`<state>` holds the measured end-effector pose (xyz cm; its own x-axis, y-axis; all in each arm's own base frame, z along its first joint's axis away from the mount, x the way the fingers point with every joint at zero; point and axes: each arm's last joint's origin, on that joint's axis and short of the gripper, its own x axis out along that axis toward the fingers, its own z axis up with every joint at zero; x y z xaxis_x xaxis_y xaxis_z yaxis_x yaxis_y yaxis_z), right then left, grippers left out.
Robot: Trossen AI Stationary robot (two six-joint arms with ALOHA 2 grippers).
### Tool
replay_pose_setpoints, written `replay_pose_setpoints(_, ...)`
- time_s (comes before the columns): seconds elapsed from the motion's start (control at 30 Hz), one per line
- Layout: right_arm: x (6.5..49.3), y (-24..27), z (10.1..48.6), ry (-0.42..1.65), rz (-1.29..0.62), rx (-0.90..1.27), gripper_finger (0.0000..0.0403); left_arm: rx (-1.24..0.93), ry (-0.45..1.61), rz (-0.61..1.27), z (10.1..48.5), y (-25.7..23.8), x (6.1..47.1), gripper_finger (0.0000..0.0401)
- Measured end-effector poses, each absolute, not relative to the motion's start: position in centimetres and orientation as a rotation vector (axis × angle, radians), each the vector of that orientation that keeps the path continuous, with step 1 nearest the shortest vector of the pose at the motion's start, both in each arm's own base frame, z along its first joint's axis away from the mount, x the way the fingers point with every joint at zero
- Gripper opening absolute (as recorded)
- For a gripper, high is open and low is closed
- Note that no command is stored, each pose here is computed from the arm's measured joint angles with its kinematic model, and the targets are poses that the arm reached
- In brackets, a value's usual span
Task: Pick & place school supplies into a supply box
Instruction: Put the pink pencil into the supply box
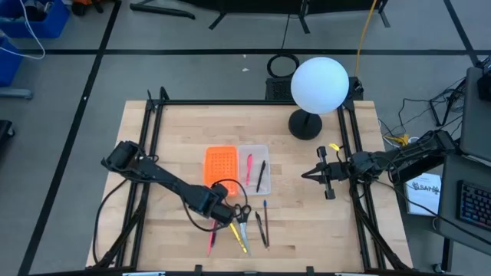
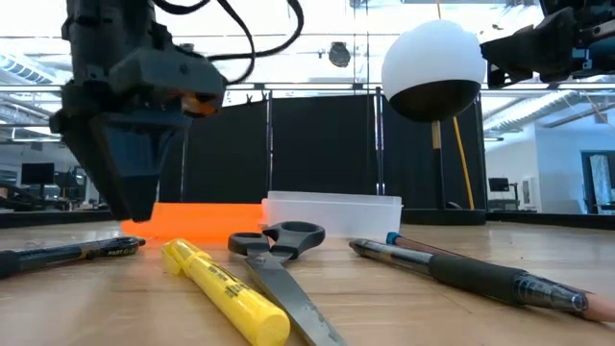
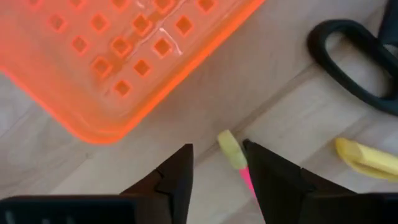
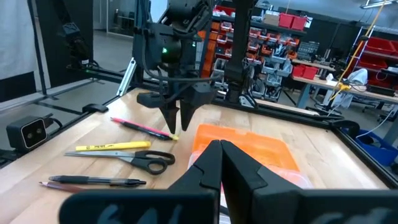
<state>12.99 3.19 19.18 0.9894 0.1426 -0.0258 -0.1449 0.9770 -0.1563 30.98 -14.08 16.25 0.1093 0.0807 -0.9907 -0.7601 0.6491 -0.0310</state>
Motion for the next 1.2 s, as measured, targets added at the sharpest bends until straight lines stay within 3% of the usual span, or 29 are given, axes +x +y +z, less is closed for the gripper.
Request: replay_pose_setpoints(1.2,13.0,3.2,19.1,0.026,0.145,-0.142,0.0,-0.649,1.352,0.709,14.3,-15.6,30.9,0.0159)
